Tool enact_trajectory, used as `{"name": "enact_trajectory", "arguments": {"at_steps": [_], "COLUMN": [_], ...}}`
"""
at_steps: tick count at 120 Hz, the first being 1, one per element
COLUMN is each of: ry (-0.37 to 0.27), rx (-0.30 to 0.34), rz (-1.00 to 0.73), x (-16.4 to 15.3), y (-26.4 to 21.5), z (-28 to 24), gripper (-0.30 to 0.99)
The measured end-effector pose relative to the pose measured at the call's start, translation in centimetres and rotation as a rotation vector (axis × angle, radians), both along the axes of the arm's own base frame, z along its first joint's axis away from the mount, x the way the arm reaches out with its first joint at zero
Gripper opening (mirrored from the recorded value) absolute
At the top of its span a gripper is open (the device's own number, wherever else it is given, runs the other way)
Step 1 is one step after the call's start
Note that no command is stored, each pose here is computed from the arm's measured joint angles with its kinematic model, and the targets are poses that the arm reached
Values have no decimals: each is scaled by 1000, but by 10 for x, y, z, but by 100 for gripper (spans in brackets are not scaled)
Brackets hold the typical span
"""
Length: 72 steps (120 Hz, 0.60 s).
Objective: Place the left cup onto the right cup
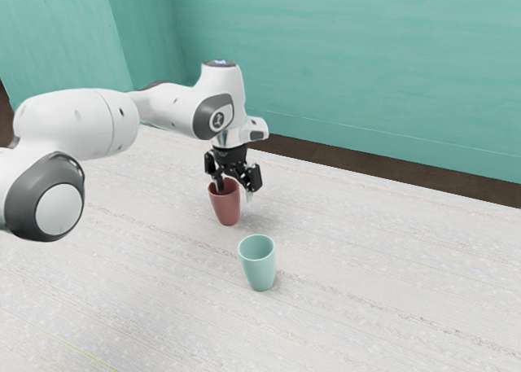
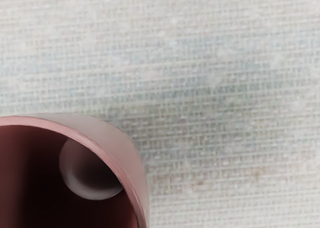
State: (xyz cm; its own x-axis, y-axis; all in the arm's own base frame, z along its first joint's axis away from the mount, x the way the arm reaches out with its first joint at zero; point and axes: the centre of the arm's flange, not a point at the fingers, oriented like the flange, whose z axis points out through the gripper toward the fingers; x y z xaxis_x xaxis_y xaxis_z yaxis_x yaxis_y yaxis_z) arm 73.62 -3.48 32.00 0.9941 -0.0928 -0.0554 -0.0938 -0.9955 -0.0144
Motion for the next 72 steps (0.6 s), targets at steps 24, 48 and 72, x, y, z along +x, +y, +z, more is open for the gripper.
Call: {"name": "enact_trajectory", "arguments": {"at_steps": [24,48,72], "ry": [16,28,28], "rx": [1,2,5], "rz": [3,7,10], "x": [-2,-3,-3], "y": [0,1,0], "z": [-14,-23,-24], "gripper": [69,69,51]}}
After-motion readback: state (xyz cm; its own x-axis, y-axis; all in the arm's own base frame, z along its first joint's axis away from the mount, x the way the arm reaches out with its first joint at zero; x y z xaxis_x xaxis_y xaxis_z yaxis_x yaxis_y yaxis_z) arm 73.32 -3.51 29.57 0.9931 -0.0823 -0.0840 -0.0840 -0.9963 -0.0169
